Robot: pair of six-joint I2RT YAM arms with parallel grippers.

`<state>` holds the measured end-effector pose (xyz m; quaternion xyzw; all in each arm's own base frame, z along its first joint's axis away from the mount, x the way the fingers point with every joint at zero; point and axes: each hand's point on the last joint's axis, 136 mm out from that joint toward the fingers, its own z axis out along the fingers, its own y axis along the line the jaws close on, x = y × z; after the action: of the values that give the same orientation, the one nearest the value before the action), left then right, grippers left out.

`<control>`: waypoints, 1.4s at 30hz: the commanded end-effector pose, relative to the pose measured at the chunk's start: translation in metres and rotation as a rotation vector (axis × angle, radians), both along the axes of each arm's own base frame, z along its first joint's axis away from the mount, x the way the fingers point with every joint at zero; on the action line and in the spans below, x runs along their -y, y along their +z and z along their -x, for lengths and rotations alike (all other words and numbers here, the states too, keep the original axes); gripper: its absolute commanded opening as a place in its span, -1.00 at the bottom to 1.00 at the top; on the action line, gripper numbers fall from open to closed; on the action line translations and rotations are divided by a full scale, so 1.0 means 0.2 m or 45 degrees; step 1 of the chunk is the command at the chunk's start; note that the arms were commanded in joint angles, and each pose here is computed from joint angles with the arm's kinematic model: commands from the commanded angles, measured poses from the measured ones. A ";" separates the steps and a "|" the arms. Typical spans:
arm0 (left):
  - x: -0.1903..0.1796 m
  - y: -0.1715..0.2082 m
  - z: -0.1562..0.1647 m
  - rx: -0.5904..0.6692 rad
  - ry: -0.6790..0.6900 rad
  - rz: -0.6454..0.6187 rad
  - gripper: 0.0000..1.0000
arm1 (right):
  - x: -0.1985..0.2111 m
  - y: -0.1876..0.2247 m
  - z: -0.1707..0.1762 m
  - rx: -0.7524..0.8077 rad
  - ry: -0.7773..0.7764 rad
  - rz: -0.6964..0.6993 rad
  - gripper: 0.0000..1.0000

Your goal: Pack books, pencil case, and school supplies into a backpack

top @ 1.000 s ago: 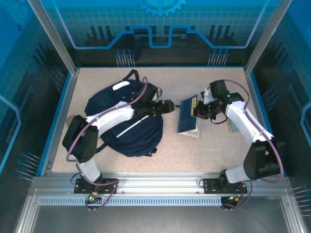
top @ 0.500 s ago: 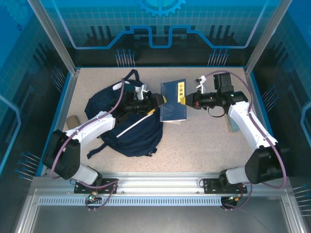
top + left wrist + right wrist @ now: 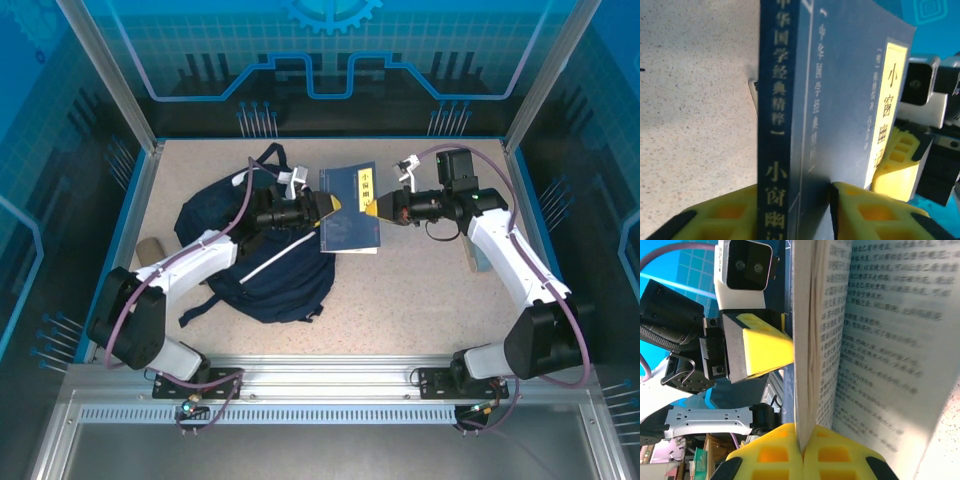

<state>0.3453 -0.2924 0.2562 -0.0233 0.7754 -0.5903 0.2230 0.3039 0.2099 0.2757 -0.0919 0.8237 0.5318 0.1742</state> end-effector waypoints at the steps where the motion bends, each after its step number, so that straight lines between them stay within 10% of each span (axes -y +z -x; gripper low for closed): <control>1: -0.03 0.09 0.02 0.083 -0.009 0.039 -0.74 | 0.03 -0.02 -0.02 -0.021 -0.033 0.015 -0.72; 5: -0.11 0.08 -0.02 0.082 0.085 0.029 -0.95 | 0.09 -0.07 -0.06 -0.033 -0.136 0.079 0.25; 10: -0.26 0.03 -0.09 0.049 0.306 -0.033 -0.99 | 0.13 -0.09 -0.11 -0.039 -0.284 0.096 0.59; 20: -0.52 0.16 -0.27 0.164 0.800 0.048 -1.00 | -0.01 -0.17 -0.25 -0.249 -0.429 -0.299 0.70; 42: -0.49 0.36 -0.34 0.160 0.837 0.314 -1.00 | -0.49 0.08 -0.38 -0.365 -0.397 -0.690 0.66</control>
<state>0.4103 -0.1939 0.2899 -0.2731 0.6718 -0.5473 0.4179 0.3757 0.2957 0.2695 0.1653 0.6968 0.6827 0.1452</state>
